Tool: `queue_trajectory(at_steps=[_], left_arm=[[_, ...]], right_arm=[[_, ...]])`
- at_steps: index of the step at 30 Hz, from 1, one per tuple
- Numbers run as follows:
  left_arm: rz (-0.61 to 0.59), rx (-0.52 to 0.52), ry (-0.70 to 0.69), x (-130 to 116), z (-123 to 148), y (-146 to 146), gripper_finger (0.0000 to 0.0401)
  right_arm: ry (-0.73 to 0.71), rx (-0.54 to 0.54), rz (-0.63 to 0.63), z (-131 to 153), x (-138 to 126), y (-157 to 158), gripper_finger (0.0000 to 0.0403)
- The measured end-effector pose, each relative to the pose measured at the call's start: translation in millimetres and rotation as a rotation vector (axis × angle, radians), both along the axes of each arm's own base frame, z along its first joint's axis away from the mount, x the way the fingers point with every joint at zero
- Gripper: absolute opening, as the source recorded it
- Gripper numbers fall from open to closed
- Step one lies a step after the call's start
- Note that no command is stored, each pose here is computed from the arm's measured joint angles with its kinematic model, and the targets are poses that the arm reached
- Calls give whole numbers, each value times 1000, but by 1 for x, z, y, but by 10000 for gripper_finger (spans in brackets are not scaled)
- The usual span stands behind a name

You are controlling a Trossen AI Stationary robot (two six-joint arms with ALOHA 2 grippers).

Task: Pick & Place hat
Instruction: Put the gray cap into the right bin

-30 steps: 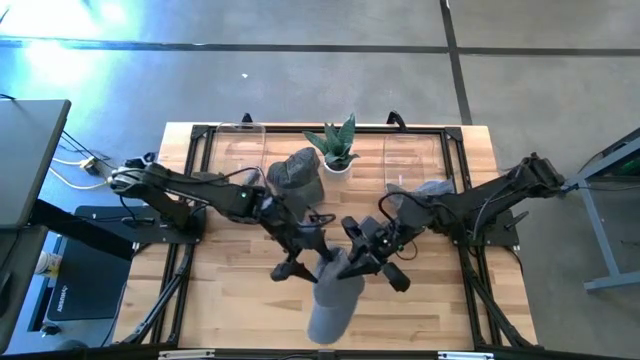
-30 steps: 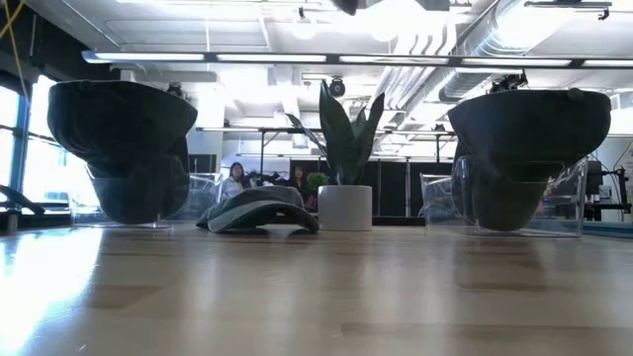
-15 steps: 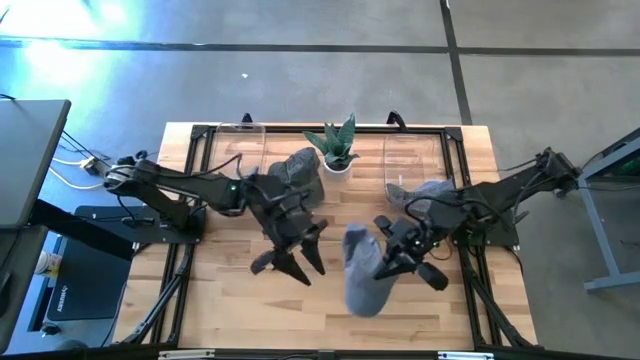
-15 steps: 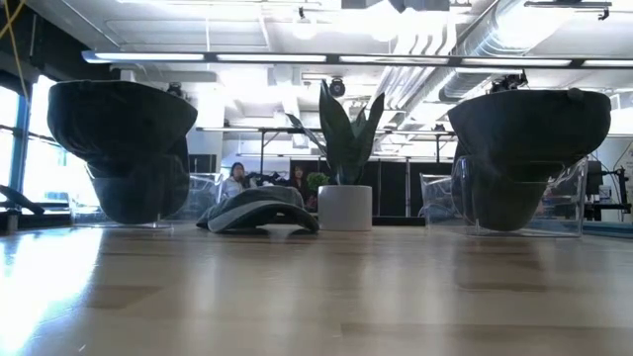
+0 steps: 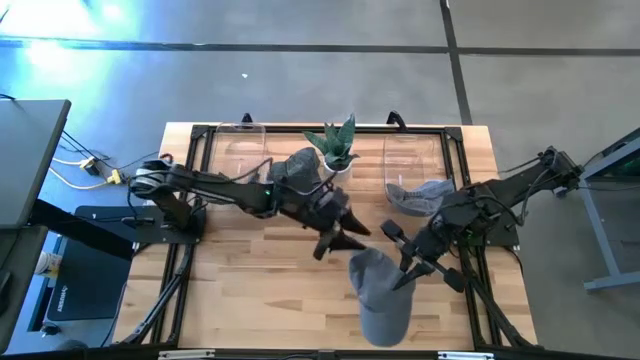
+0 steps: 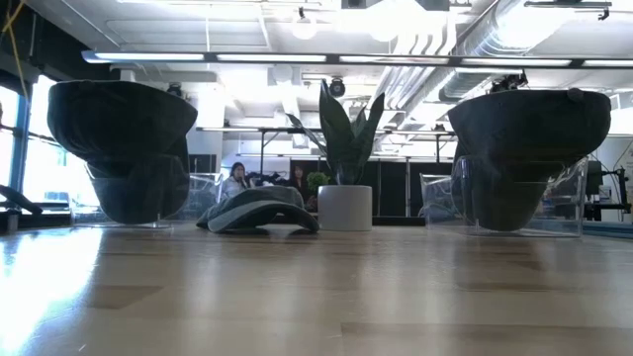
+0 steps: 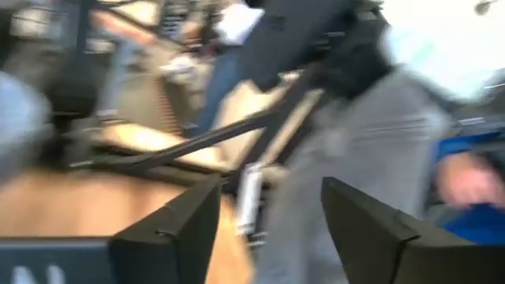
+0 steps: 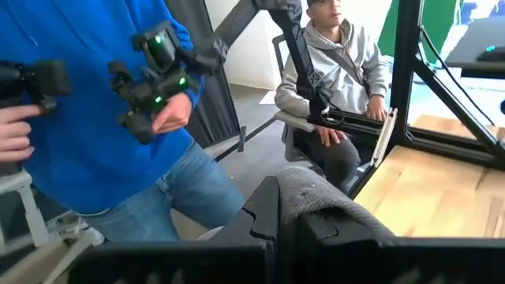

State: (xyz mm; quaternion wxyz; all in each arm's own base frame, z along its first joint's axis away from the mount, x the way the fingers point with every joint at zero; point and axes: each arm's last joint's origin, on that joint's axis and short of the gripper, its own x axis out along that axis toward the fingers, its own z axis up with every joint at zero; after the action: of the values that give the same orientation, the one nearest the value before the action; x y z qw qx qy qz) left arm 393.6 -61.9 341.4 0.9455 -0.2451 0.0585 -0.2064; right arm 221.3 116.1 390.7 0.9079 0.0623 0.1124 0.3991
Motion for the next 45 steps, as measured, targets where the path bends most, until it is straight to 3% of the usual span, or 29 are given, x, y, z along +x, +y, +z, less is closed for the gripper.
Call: queue_trajectory(at_steps=[3, 5, 10, 15, 23, 30, 34, 39, 45], left_arm=[[-89, -79, -85, 15, -9, -7, 250], [-133, -112, -66, 22, -22, -14, 263], [-191, -128, -69, 23, -29, -33, 256], [-295, -163, -61, 16, -26, -54, 187], [-517, -246, -156, 4, 15, -69, 13], [-541, -226, -224, 5, 39, -62, 28], [-534, -223, -147, 8, 35, -55, 11], [-504, -225, -105, 12, 30, -48, 5], [-458, -227, -86, 15, 28, -40, 7]], right_arm=[[-15, -10, 4, 0, 0, 0, 5], [-13, -12, 4, 0, 0, 0, 6], [-5, -11, -1, 1, -5, 1, 2], [8, -34, -53, 4, -16, 0, 5], [133, -13, -103, 1, -33, 4, 8], [200, 39, -132, -1, -33, 12, 17], [221, 62, -130, 0, -36, 11, 60], [153, 74, -231, 7, -37, 6, 156], [79, -73, -319, -1, -26, 7, 258]])
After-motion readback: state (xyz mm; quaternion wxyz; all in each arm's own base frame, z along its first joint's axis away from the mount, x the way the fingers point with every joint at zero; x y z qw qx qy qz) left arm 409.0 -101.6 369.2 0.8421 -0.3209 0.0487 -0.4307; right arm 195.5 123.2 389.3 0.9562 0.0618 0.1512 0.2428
